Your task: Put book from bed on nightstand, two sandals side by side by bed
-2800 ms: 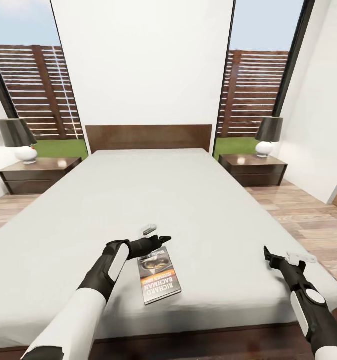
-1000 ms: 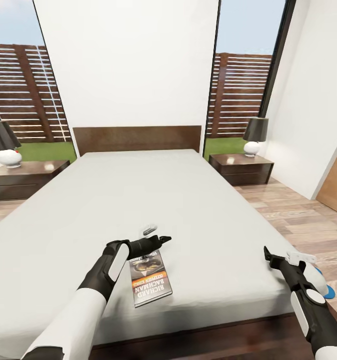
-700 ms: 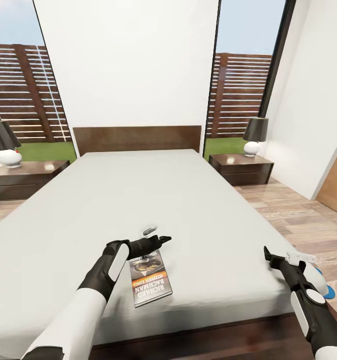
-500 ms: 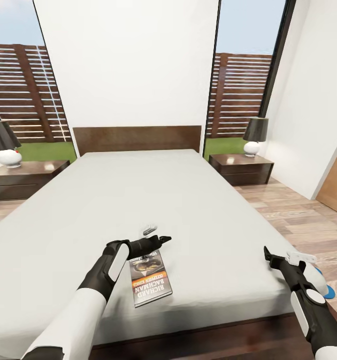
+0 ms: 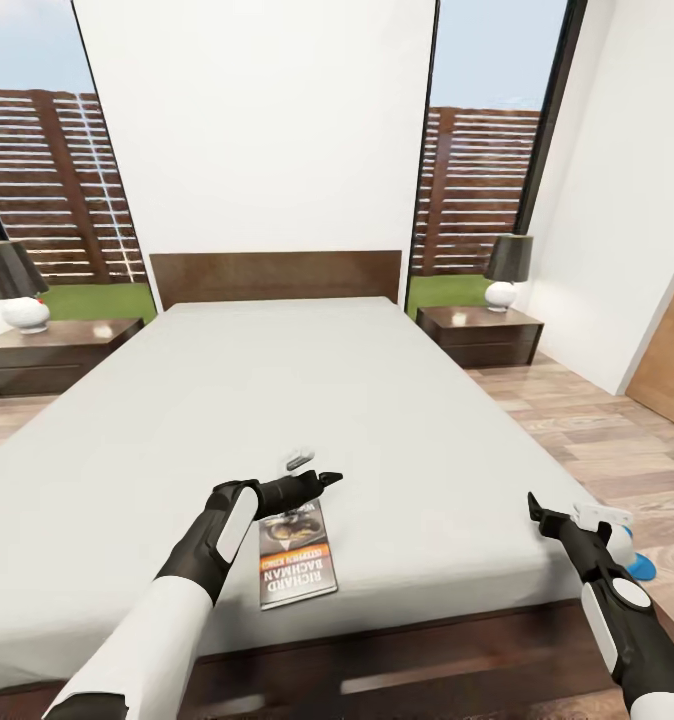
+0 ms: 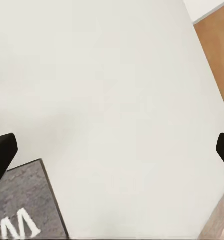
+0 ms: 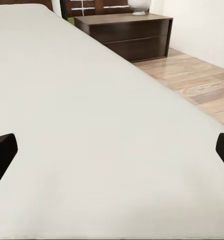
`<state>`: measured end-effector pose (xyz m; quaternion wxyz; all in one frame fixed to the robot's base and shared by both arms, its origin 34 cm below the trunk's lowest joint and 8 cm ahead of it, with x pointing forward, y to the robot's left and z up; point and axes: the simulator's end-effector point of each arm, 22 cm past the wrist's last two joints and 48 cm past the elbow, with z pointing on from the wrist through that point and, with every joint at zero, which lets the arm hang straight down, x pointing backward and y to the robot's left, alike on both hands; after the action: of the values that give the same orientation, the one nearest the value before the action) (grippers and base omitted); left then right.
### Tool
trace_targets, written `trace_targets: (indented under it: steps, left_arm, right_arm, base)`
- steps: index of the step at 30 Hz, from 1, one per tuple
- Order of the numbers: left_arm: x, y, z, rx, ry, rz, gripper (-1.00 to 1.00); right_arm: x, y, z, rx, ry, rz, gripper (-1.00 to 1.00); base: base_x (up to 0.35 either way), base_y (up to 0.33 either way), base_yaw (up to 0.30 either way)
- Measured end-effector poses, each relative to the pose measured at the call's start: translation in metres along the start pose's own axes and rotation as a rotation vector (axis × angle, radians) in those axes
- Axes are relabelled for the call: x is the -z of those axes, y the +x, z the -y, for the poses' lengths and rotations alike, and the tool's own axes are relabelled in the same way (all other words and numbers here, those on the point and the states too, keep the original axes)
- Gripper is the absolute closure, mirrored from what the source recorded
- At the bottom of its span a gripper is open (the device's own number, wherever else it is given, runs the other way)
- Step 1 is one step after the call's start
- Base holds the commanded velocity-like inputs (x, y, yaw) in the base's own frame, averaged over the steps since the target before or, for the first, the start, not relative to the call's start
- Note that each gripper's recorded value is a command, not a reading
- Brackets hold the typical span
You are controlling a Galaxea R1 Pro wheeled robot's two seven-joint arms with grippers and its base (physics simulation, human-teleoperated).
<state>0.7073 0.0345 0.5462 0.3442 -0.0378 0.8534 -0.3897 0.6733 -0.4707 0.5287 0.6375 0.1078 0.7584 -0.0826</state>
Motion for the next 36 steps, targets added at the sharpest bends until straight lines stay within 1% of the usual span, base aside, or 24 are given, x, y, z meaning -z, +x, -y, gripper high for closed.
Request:
trace_targets:
  steps: [36]
  left_arm:
    - [0.0001, 0.0000, 0.0005, 0.001, 0.002, 0.000, -1.00]
  right_arm:
    - [0.0000, -0.0001, -0.0001, 0.000, 0.000, 0.000, -1.00]
  base:
    - [-0.002, 0.000, 0.000]
